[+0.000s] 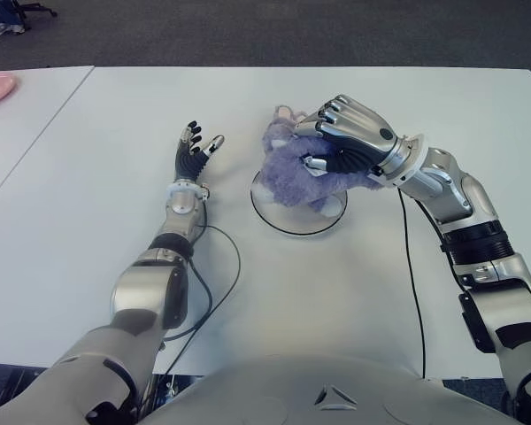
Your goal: Put the doll into the plate.
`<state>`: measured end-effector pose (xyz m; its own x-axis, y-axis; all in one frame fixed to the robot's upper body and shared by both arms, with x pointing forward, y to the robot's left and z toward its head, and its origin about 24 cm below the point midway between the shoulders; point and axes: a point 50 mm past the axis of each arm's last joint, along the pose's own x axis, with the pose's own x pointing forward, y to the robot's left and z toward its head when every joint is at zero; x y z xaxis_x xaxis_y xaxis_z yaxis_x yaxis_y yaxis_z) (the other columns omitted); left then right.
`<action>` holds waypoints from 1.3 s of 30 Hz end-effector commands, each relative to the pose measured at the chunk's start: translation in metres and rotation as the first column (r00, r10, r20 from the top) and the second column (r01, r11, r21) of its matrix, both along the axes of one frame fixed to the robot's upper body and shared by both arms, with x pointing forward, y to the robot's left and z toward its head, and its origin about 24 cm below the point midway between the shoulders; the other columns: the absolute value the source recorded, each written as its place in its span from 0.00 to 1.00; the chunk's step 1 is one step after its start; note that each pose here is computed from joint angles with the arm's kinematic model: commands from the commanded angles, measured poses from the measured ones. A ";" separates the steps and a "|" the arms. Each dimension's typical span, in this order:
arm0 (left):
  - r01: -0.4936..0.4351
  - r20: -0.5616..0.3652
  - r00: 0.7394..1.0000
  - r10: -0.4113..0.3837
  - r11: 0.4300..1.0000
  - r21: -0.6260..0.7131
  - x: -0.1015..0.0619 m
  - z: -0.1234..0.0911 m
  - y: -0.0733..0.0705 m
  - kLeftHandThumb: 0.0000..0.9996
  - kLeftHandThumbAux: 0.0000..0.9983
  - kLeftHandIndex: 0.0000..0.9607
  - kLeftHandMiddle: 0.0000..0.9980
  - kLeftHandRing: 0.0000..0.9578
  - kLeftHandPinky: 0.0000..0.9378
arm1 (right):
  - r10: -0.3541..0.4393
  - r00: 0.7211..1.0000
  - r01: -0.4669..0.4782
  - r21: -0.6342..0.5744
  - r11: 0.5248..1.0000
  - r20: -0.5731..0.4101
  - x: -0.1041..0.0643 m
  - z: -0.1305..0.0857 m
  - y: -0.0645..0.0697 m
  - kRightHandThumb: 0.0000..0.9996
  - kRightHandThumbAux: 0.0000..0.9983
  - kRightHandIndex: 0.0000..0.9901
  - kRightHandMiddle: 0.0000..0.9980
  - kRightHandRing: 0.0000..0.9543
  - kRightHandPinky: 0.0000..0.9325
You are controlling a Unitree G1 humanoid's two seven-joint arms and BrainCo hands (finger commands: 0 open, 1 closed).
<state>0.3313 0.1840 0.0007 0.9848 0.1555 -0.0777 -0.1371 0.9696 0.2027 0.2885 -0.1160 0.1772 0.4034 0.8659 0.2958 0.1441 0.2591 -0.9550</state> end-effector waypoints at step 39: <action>-0.024 -0.422 0.906 0.037 0.999 0.036 -0.071 -0.088 -0.016 0.00 0.50 0.05 0.12 0.12 0.11 | -0.054 0.994 0.054 -0.002 0.999 -0.096 0.003 -0.009 0.011 0.18 0.62 0.08 0.22 0.37 0.48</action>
